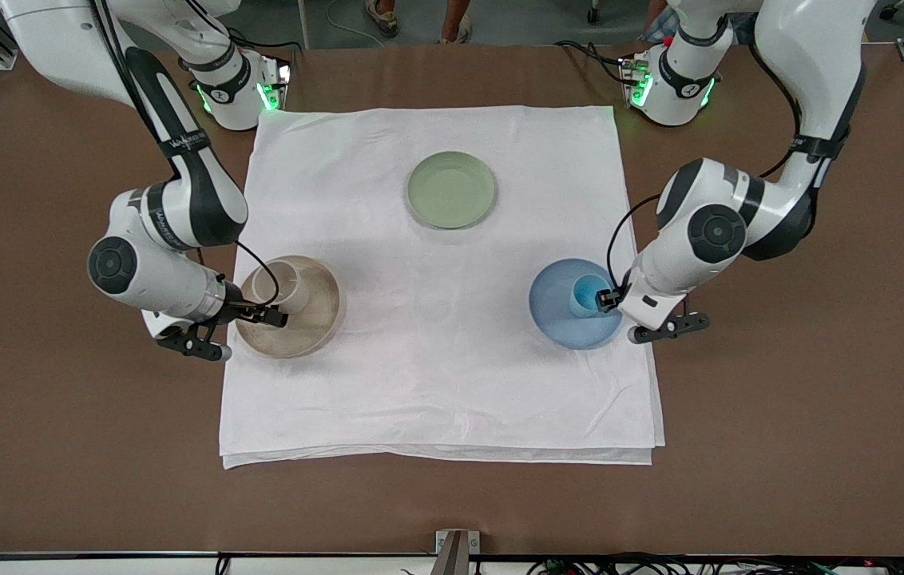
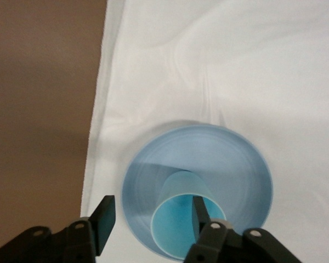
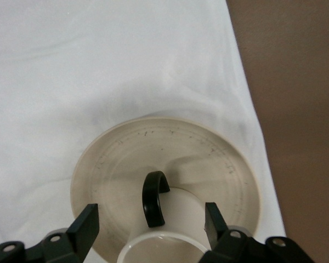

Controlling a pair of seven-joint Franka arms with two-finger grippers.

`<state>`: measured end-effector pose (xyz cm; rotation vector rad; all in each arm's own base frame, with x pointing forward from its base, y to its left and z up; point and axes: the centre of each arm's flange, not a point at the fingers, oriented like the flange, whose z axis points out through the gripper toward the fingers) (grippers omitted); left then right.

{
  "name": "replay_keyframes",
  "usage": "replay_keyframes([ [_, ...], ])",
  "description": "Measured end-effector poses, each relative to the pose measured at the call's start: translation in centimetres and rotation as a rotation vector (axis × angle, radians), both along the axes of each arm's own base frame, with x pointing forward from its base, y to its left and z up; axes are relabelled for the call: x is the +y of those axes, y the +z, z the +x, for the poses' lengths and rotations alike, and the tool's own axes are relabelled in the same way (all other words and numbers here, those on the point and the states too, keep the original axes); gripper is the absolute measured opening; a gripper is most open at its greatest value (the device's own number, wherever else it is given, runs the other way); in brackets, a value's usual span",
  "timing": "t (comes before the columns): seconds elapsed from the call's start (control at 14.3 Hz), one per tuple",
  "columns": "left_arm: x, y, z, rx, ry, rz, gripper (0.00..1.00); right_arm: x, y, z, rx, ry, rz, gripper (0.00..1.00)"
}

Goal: Place blue cup in blue plate and white mug in gray plate
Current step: 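Lift the mug onto the beige plate while the left gripper places the cup, then open both grippers and withdraw both arms from the plates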

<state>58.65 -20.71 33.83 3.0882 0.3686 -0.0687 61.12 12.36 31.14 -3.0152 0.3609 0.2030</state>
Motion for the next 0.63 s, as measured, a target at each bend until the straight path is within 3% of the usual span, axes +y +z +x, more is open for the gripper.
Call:
replay_keyframes([
  [0.07, 1.4, 3.0, 1.0, -0.016, 0.013, 0.009, 0.79, -1.1, 2.5, 0.9, 0.021, 0.037, -0.021, 1.00],
  [0.21, 4.8, 9.3, 2.7, -0.038, 0.000, 0.025, 0.99, -4.3, 8.1, 2.1, 0.065, 0.109, -0.045, 1.00],
  [0.42, 9.4, 16.8, 3.5, -0.041, -0.035, 0.043, 1.00, -9.2, 15.3, 2.1, 0.131, 0.173, -0.067, 1.00],
  [0.63, 12.9, 22.4, 2.7, -0.028, -0.089, 0.060, 1.00, -11.7, 19.7, 1.7, 0.144, 0.210, -0.069, 1.00],
])
